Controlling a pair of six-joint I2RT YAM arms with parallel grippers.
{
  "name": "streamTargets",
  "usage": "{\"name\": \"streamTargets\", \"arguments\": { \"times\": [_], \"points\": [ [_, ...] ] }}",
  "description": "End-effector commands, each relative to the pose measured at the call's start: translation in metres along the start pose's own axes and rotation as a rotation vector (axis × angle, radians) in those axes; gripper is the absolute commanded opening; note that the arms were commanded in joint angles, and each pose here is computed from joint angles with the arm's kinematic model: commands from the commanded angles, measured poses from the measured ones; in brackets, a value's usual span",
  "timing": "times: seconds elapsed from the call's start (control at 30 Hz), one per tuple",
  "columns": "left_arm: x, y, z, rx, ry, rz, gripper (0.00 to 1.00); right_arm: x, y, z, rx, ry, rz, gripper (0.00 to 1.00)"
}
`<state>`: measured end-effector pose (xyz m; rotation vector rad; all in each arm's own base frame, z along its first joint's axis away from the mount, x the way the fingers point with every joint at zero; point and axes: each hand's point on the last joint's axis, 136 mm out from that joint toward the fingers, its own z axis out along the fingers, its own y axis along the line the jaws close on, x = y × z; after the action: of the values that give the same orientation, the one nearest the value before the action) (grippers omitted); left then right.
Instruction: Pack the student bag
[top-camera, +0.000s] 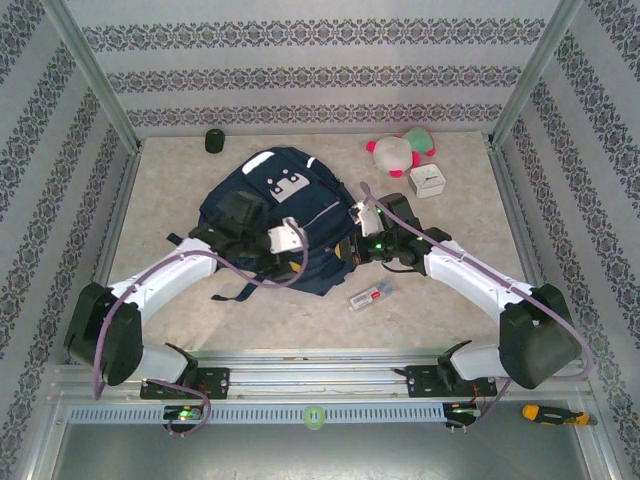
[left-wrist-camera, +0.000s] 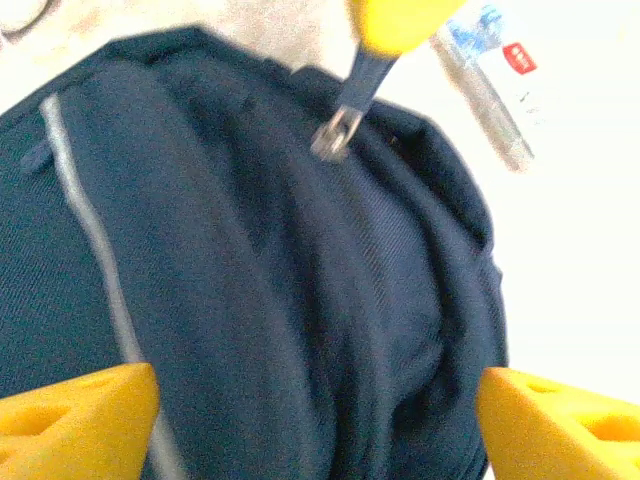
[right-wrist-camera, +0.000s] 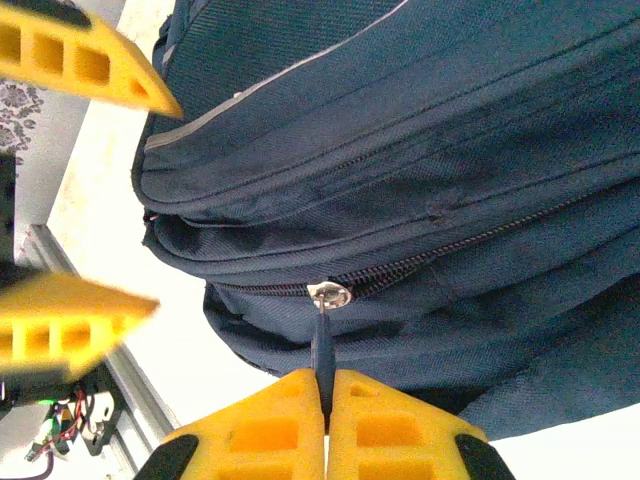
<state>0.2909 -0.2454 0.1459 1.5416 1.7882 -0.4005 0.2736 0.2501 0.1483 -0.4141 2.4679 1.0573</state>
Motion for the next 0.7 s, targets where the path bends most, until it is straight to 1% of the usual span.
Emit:
{"name": "streamTargets", "arguments": {
  "times": [0.0,0.03,0.07,0.1,0.13,0.17,0.2,0.27,0.3,0.33,0.4,0.57,0.67],
  "points": [
    [-0.017,0.026,0.015,-0.145,-0.013,-0.102,0.83,-0.006,0.008,-0.003,-0.012,-0.028,-0.056,0.00],
    [-0.013,0.027,0.022,-0.146,0.007,-0.109,0.83,-0.006,0.007,-0.003,-0.010,-0.028,-0.057,0.00],
    [-0.007,0.030,0.029,-0.160,0.036,-0.119,0.80,-0.005,0.007,-0.004,-0.009,-0.027,-0.059,0.00],
    [-0.003,0.032,0.034,-0.167,0.056,-0.128,0.72,-0.004,0.007,-0.003,-0.008,-0.023,-0.058,0.00],
    [0.001,0.032,0.037,-0.158,0.072,-0.132,0.60,-0.002,0.005,-0.003,-0.005,-0.021,-0.059,0.00],
    [0.002,0.028,0.040,-0.132,0.073,-0.128,0.50,-0.001,0.003,-0.002,0.000,-0.017,-0.058,0.00],
    [0.000,0.020,0.040,-0.092,0.060,-0.117,0.41,0.001,0.001,0.000,0.004,-0.015,-0.058,0.00],
    [-0.007,0.006,0.038,-0.030,0.011,-0.090,0.20,0.002,-0.004,0.004,0.012,-0.008,-0.054,0.00],
    [-0.008,0.004,0.037,-0.024,-0.001,-0.087,0.14,0.002,-0.005,0.007,0.011,-0.005,-0.052,0.00],
    [-0.009,0.000,0.035,-0.013,-0.013,-0.082,0.11,0.003,-0.005,0.009,0.004,0.001,-0.050,0.00],
    [-0.011,-0.003,0.032,-0.001,-0.028,-0.075,0.10,0.004,-0.006,0.015,0.003,0.018,-0.052,0.00],
    [-0.017,-0.008,0.030,0.024,-0.054,-0.067,0.10,0.007,-0.004,0.024,-0.001,0.044,-0.070,0.13],
    [-0.019,-0.010,0.030,0.043,-0.061,-0.070,0.09,0.002,0.001,0.027,-0.019,0.036,-0.082,0.17]
  ]
}}
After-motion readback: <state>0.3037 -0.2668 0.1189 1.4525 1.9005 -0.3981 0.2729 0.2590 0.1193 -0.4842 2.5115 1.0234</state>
